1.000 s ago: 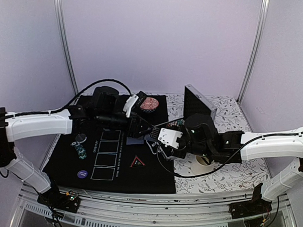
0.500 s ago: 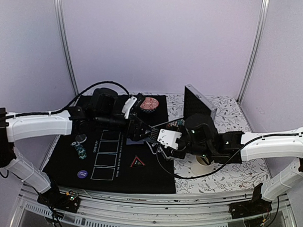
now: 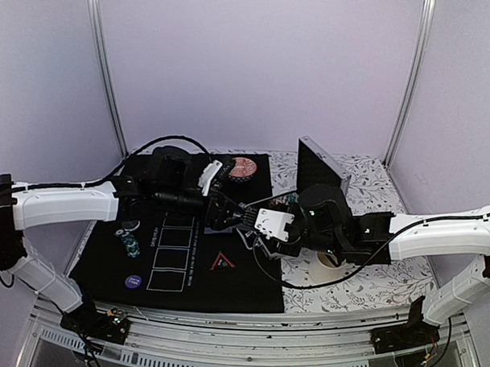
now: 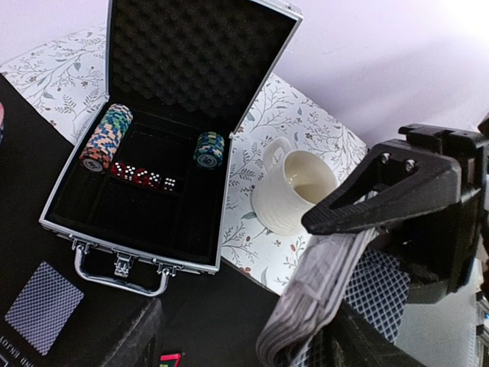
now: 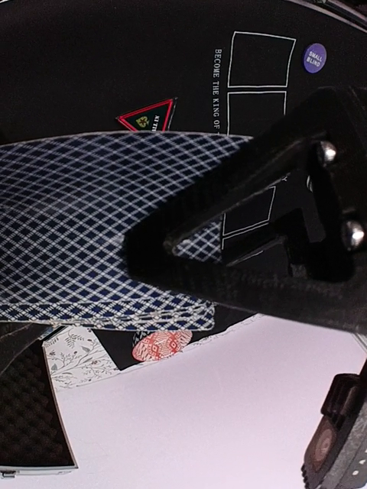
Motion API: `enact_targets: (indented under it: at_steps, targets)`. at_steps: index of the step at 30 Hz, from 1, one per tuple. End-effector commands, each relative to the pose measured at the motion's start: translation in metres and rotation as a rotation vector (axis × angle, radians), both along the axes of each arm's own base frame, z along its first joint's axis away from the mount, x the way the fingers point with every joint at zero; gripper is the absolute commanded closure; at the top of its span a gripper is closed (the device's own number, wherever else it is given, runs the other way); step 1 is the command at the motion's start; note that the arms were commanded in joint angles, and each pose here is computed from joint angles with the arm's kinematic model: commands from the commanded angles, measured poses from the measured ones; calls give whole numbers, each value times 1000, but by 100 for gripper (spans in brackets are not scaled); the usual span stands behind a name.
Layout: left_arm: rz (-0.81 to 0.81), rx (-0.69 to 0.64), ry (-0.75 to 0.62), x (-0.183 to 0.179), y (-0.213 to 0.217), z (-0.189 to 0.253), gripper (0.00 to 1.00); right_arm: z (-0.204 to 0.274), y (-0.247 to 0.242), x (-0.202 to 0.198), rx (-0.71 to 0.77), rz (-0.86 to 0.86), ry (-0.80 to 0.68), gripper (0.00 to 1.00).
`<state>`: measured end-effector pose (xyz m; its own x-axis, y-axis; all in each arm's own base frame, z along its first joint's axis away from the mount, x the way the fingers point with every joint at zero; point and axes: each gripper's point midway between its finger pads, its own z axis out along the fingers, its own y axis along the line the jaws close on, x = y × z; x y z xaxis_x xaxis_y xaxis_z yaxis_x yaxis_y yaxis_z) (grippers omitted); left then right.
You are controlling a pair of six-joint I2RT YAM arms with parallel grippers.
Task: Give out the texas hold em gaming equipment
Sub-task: Pick up the poker card from the face-down deck piles.
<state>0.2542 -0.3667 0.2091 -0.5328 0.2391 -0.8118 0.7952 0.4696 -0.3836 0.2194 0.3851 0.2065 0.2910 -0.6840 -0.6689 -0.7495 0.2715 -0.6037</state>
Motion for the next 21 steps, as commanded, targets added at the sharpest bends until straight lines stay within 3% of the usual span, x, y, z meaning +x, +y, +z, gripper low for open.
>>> enact_targets:
  at_steps: [1,4,12,21]
  targets:
    - [108,44,-23,14,25,-5,28,20,6,-2,63,11,-24,57]
    - [119,42,-31,15,29,-2,27,22,6,-2,68,13,-28,57]
    - [22,-35,-19,-1,18,11,10,22,5,-2,67,11,-29,57]
    - [28,-127,-8,-4,38,37,2,21,6,-2,64,12,-29,58]
